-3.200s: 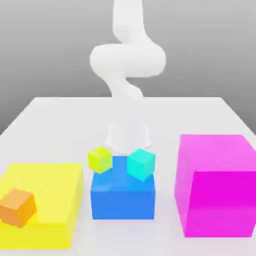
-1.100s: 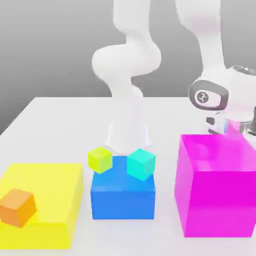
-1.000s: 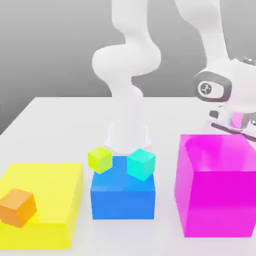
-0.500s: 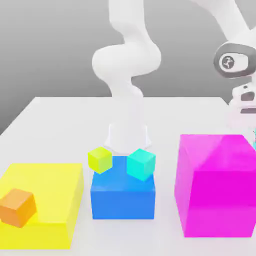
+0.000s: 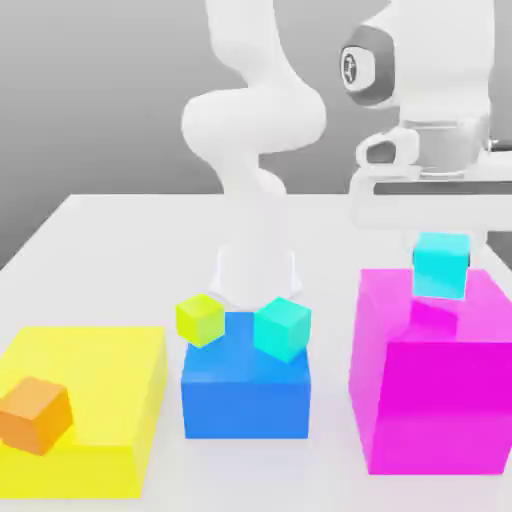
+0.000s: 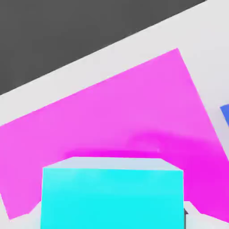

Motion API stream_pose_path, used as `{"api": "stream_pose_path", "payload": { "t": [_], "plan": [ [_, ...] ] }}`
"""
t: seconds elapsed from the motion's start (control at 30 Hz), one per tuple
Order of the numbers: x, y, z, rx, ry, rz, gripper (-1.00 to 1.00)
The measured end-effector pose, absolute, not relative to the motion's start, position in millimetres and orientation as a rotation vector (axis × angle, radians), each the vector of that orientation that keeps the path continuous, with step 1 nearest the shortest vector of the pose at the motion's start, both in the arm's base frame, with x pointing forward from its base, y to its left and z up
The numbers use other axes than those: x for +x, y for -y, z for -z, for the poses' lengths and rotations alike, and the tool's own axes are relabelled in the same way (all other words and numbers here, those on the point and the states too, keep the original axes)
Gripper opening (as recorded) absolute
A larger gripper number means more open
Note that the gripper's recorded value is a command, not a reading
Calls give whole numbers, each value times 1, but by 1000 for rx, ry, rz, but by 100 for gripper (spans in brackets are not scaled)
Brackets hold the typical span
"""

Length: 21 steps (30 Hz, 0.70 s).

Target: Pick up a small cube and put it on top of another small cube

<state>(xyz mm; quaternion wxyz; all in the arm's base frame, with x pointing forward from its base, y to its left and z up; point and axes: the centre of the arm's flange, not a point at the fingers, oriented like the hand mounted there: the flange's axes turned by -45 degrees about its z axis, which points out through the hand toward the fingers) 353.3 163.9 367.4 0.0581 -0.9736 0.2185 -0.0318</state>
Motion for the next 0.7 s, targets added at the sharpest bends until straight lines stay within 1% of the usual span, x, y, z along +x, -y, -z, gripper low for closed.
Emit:
{"api": "stream_pose_path", "payload": {
  "t": [0.2,0.4,0.6,0.63,0.7],
  "plan": [
    [340,-98,-368,-2952,-827,58,-100],
    [316,-43,-362,-2960,-986,9,-100],
    [312,-37,-302,-2975,-999,0,-100],
    [311,-37,-295,-2976,-999,1,100],
    [311,-37,-295,-2976,-999,1,100]
  ]
}}
